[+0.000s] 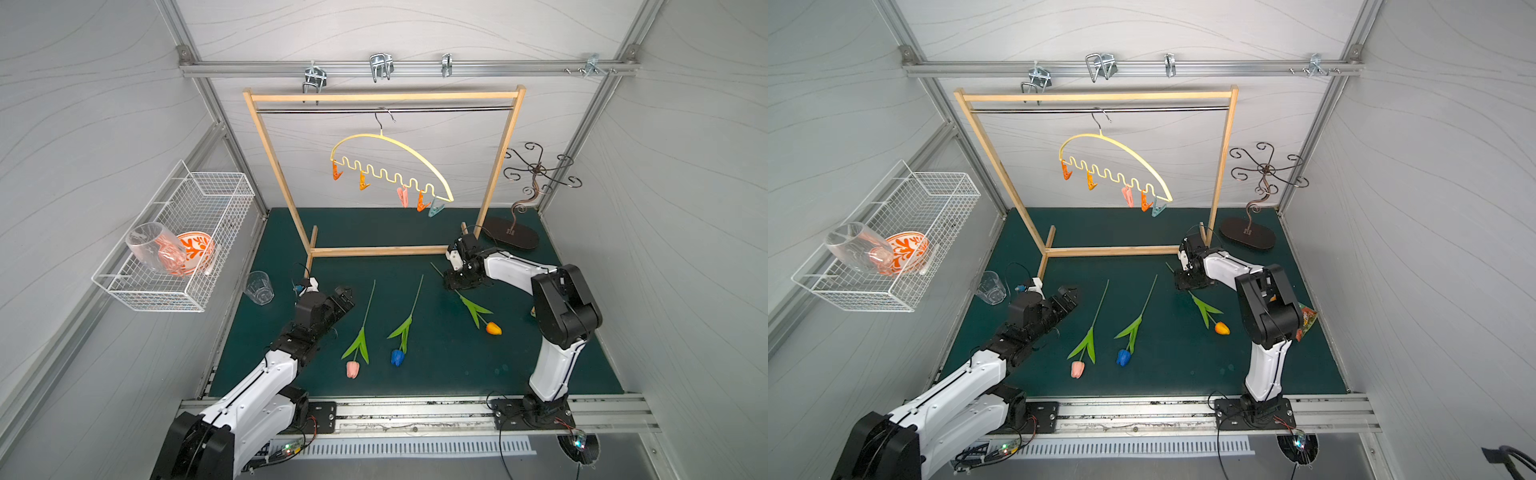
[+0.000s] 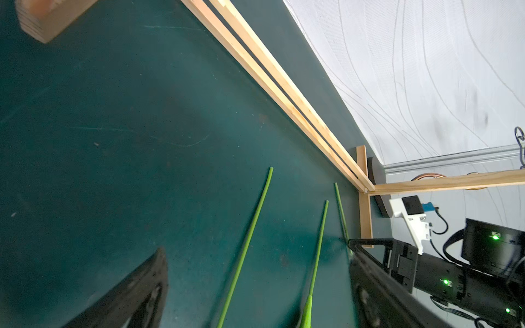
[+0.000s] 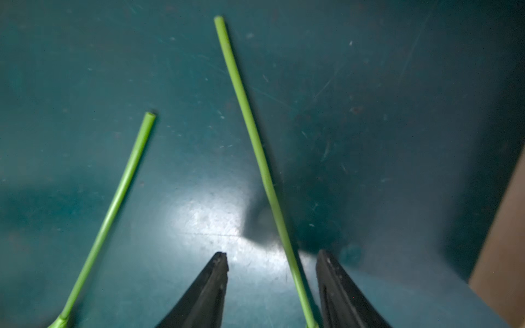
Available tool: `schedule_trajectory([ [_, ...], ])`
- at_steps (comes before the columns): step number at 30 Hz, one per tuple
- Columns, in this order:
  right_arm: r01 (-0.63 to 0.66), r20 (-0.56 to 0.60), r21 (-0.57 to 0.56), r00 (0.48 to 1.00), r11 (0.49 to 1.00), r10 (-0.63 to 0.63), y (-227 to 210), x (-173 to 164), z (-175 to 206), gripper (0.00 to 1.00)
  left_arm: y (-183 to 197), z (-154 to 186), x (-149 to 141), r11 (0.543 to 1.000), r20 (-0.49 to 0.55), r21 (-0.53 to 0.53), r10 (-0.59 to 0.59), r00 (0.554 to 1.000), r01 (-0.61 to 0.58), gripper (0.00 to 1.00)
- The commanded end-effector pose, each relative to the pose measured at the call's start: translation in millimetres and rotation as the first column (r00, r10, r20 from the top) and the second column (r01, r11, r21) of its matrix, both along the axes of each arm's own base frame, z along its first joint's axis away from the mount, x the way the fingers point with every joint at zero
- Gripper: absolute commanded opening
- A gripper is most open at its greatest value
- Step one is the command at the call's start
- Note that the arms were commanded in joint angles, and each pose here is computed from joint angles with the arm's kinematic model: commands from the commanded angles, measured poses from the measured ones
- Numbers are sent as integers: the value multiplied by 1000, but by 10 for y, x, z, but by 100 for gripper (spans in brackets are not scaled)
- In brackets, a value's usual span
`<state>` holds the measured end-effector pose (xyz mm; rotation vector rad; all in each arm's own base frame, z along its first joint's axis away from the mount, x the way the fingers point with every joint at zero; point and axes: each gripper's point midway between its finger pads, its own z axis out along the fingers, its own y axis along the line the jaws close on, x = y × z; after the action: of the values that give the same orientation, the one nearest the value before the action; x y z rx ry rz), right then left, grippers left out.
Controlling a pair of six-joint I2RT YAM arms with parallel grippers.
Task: Dry the flowers on a clothes hanger
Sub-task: Adjust the flower at the center of the board.
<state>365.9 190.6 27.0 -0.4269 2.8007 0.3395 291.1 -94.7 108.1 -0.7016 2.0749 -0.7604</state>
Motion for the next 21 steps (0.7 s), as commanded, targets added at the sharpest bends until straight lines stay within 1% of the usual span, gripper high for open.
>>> schedule_trajectory([
  [1,-1,-54,-21,999,1000,0,-41,-103,-137,53,-30,168,64,1000,78,-22,-10,997,11,100],
  [3,-9,-55,-20,998,1000,8,-17,-146,-145,45,-22,166,63,1000,77,-20,-5,997,7,100],
  [5,-21,-45,-11,999,1000,20,18,-199,-138,39,-19,170,61,1000,77,-23,-2,997,4,100],
  [10,-35,-36,-19,999,999,34,54,-341,-166,34,-32,171,55,999,76,-31,-8,997,10,100],
  [12,-36,-47,-17,998,999,35,66,-386,-199,27,-38,170,58,999,76,-33,-9,997,11,100],
  [13,-38,-55,-18,998,999,36,68,-412,-226,27,-37,163,58,999,73,-34,-8,997,10,100],
  [14,-35,-60,-22,998,999,34,64,-425,-244,23,-40,164,59,999,73,-34,-9,997,12,100],
  [16,-37,-66,-43,997,998,34,59,-457,-281,20,-47,152,63,999,69,-33,-13,998,15,100],
  [20,-57,-61,-85,997,995,52,84,-497,-299,18,-52,148,63,999,67,-33,-16,998,18,100],
  [21,-61,-59,-95,997,994,55,87,-497,-303,13,-50,152,63,999,68,-31,-16,998,18,100],
])
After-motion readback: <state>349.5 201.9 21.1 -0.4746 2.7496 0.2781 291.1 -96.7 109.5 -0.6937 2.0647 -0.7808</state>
